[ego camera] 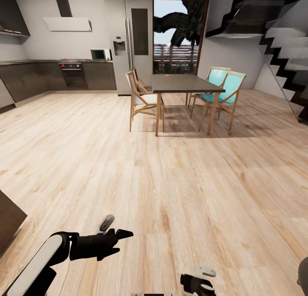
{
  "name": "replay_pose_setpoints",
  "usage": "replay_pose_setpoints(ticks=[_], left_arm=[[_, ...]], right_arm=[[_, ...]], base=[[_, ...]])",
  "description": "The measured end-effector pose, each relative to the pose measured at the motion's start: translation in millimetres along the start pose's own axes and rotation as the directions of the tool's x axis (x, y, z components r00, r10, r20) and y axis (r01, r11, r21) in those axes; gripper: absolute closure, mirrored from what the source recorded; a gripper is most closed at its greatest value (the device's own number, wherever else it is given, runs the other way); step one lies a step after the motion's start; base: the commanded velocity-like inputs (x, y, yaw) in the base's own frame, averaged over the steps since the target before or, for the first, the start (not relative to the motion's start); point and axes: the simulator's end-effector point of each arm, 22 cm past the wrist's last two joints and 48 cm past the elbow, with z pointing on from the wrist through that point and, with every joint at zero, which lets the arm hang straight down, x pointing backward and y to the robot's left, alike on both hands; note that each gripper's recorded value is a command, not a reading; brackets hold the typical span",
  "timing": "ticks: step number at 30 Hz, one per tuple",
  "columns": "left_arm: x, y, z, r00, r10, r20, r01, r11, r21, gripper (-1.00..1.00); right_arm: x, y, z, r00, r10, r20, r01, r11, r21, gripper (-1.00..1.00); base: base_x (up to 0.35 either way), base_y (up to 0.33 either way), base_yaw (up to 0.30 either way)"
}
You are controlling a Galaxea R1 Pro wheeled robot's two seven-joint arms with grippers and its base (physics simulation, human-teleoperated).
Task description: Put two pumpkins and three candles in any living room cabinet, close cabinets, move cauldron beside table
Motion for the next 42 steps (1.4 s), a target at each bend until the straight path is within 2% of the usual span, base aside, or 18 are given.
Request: replay_pose_setpoints(ticks=[19, 25, 31, 42], left_arm=[[-2, -1, -1.1, 1.0, 0.001, 0.005, -0.001, 1.0, 0.002, -1.0], [-1, 6, 4.6, 1.0, -0.017, -0.008, 0.018, 1.0, 0.001, -1.0], [-1, -4, 6.5, 0.999, -0.026, -0.019, 0.028, 0.997, 0.072, -1.0], [-1, -10, 3.7, 0.999, -0.029, -0.036, 0.034, 0.988, 0.152, -1.0]], right_arm=[[0, 0, 0.0, 1.0, 0.0, 0.0, 0.0, 1.0, 0.0, -1.0], [11, -2, 5.4, 1.0, -0.001, -0.024, 0.002, 1.0, 0.005, -1.0], [18, -3, 8.9, 0.999, -0.003, -0.039, 0.003, 1.0, 0.009, -1.0], [29, -5, 13.7, 0.998, -0.004, -0.062, 0.004, 1.0, 0.014, -1.0]], base=[[0.007, 0.0, 0.0], [0.0, 0.0, 0.0], [0.0, 0.0, 0.0], [0.0, 0.0, 0.0]])
